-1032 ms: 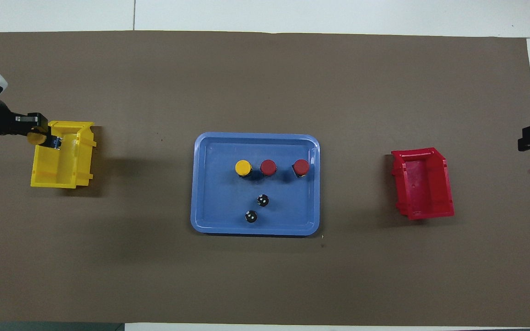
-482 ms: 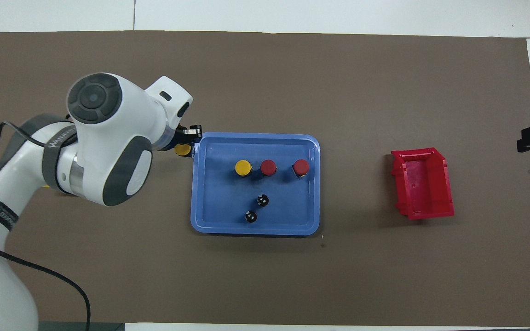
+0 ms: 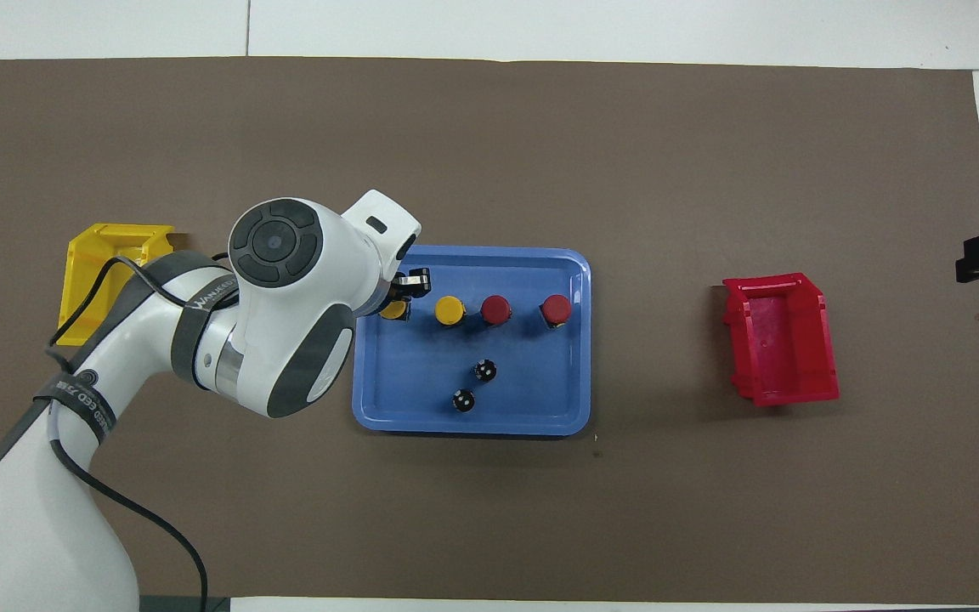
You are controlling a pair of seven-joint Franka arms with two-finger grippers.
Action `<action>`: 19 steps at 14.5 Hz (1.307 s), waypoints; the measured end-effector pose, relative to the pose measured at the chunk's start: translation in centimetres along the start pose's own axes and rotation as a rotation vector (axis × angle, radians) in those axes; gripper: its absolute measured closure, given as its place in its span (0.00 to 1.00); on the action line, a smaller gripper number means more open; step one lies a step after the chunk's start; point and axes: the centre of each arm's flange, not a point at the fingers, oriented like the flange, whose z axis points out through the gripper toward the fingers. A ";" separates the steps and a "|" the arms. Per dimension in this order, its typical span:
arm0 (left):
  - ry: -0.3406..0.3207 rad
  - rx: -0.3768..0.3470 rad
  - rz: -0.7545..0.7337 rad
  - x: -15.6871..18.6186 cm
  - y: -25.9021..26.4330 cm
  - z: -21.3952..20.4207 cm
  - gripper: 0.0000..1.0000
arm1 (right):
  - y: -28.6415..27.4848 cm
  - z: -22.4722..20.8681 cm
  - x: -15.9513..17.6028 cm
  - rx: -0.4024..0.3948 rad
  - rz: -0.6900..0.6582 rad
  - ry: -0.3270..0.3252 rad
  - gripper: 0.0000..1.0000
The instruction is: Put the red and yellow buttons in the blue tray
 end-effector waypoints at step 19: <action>-0.065 0.048 0.095 4.8 -20.3 -20.3 0.00 | -0.4 0.0 0.0 0.000 -0.012 -0.002 0.00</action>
